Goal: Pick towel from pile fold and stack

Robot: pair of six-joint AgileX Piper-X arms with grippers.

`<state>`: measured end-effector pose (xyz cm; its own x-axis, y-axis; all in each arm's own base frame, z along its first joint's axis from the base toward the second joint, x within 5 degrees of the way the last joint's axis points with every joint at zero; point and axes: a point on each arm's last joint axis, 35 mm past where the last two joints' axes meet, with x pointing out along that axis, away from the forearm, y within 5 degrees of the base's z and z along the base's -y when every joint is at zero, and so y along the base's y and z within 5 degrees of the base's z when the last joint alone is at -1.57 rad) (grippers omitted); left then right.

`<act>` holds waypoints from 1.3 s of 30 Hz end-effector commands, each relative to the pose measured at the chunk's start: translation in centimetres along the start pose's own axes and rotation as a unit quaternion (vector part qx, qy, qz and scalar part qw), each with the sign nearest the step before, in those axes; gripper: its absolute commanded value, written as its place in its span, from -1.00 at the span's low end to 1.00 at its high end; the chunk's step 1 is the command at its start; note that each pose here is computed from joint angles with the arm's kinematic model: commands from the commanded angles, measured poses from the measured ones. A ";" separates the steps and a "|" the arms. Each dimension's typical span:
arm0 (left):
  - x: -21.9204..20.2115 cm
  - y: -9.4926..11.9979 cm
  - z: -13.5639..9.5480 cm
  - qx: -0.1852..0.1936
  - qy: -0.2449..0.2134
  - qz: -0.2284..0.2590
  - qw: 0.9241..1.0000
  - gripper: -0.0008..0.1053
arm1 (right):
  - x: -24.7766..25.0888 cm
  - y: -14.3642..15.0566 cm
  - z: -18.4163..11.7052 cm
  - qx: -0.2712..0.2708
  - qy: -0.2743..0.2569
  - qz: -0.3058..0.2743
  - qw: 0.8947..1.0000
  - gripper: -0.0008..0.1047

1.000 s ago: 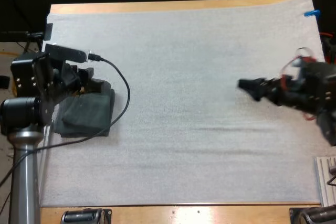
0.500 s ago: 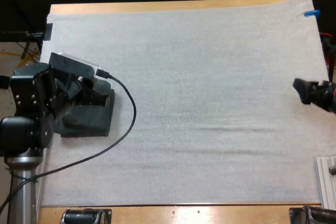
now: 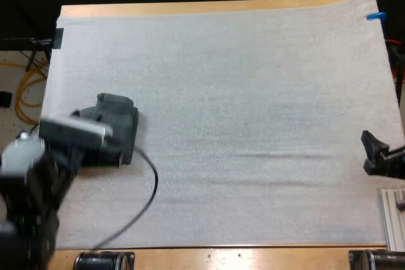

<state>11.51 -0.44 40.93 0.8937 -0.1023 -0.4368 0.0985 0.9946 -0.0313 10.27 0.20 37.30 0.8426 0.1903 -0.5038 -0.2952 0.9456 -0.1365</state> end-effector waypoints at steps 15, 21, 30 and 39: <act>-7.3 -0.8 -12.8 0.000 -0.013 0.006 1.000 -0.26 | -4.6 3.8 -8.4 -0.026 -0.098 -0.032 0.994 0.49; -7.5 -0.8 -15.0 -0.009 0.086 0.005 0.996 -0.26 | -4.4 3.9 -8.6 -0.016 -0.092 -0.031 0.995 0.49; -5.8 -0.6 -12.4 0.004 -0.054 0.005 0.999 -0.26 | -4.9 3.5 -7.1 -0.077 -0.157 -0.059 0.983 0.49; -2.1 -0.3 -14.0 -0.006 -0.048 0.004 0.999 -0.26 | -3.8 3.4 -7.6 -0.076 -0.150 -0.056 0.984 0.49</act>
<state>3.20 -0.34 29.21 0.9314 -0.0960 -0.3511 0.0928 0.9953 -0.0258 2.49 0.68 32.28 0.9632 0.1761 -0.2030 -0.2329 0.9239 -0.3037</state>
